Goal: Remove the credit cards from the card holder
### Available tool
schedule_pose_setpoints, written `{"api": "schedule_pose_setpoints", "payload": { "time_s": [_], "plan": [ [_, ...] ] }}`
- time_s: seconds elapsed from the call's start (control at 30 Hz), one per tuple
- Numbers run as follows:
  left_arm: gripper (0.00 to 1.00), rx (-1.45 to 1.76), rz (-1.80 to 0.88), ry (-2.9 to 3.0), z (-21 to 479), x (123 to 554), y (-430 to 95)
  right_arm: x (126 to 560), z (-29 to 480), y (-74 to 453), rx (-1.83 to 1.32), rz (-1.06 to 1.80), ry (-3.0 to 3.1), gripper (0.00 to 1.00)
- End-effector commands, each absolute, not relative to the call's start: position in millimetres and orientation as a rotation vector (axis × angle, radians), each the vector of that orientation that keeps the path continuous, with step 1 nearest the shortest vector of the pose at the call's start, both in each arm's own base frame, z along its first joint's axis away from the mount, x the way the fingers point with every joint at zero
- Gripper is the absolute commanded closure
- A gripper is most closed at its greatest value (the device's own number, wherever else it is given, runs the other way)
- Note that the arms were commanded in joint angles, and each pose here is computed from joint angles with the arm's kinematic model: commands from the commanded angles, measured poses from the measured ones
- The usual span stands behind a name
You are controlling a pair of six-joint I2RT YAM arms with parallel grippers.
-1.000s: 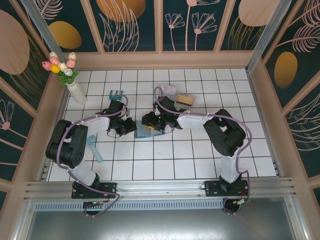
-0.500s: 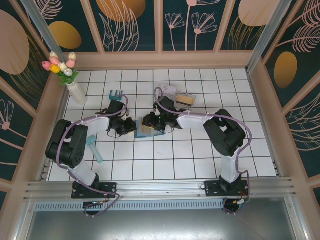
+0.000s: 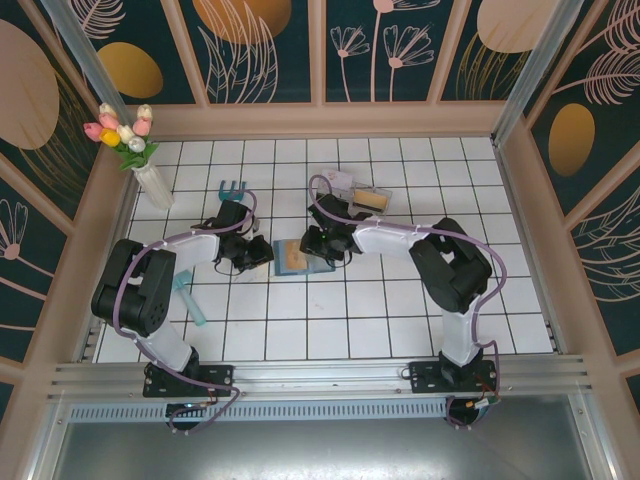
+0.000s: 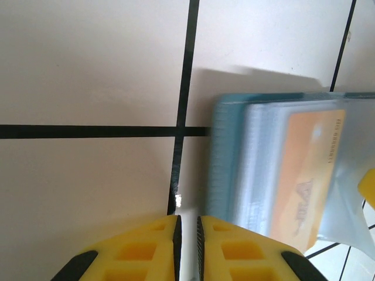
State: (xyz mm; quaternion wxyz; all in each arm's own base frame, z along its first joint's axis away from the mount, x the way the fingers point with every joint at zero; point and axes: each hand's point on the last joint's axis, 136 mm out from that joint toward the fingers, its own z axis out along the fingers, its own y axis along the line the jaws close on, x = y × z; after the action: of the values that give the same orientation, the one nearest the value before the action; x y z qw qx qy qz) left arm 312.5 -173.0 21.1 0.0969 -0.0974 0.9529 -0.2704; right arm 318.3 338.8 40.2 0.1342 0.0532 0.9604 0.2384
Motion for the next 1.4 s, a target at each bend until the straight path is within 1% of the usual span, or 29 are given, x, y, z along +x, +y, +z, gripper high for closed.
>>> {"api": "schedule_pose_setpoints", "payload": {
  "time_s": [0.0, 0.1, 0.17, 0.33, 0.53, 0.67, 0.73, 0.87, 1.03, 1.13, 1.2, 1.37],
  "plan": [
    [0.82, -0.263, -0.799, 2.797, 28, 320, -173, 325, 59, 310, 0.191, 0.495, 2.748, 0.61],
    [0.82, -0.265, -0.788, 2.793, 29, 321, -172, 331, 67, 295, 0.238, 0.395, 2.708, 0.6],
    [0.82, -0.268, -0.783, 2.789, 31, 322, -172, 334, 75, 295, 0.232, 0.402, 2.684, 0.58],
    [0.81, -0.265, -0.791, 2.753, 44, 327, -173, 338, 89, 299, 0.217, 0.437, 2.649, 0.58],
    [0.81, -0.235, -0.918, 2.675, 69, 335, -187, 337, 77, 285, 0.238, 0.308, 2.687, 0.6],
    [0.81, -0.219, -1.018, 2.646, 78, 336, -202, 337, 81, 283, 0.241, 0.301, 2.677, 0.62],
    [0.82, -0.205, -1.043, 2.637, 81, 336, -209, 339, 89, 285, 0.235, 0.335, 2.655, 0.63],
    [0.83, -0.185, -1.069, 2.635, 83, 336, -224, 341, 122, 306, 0.156, 0.574, 2.555, 0.63],
    [0.85, -0.174, -1.079, 2.66, 74, 333, -238, 339, 147, 321, 0.072, 0.752, 2.485, 0.64],
    [0.87, -0.176, -1.075, 2.68, 67, 331, -242, 334, 147, 332, 0.025, 0.826, 2.491, 0.67],
    [0.88, -0.181, -1.075, 2.691, 63, 330, -243, 332, 143, 337, 0.01, 0.862, 2.503, 0.71],
    [0.9, -0.189, -1.06, 2.703, 58, 328, -243, 330, 117, 336, 0.039, 0.831, 2.582, 0.81]
  ]
}}
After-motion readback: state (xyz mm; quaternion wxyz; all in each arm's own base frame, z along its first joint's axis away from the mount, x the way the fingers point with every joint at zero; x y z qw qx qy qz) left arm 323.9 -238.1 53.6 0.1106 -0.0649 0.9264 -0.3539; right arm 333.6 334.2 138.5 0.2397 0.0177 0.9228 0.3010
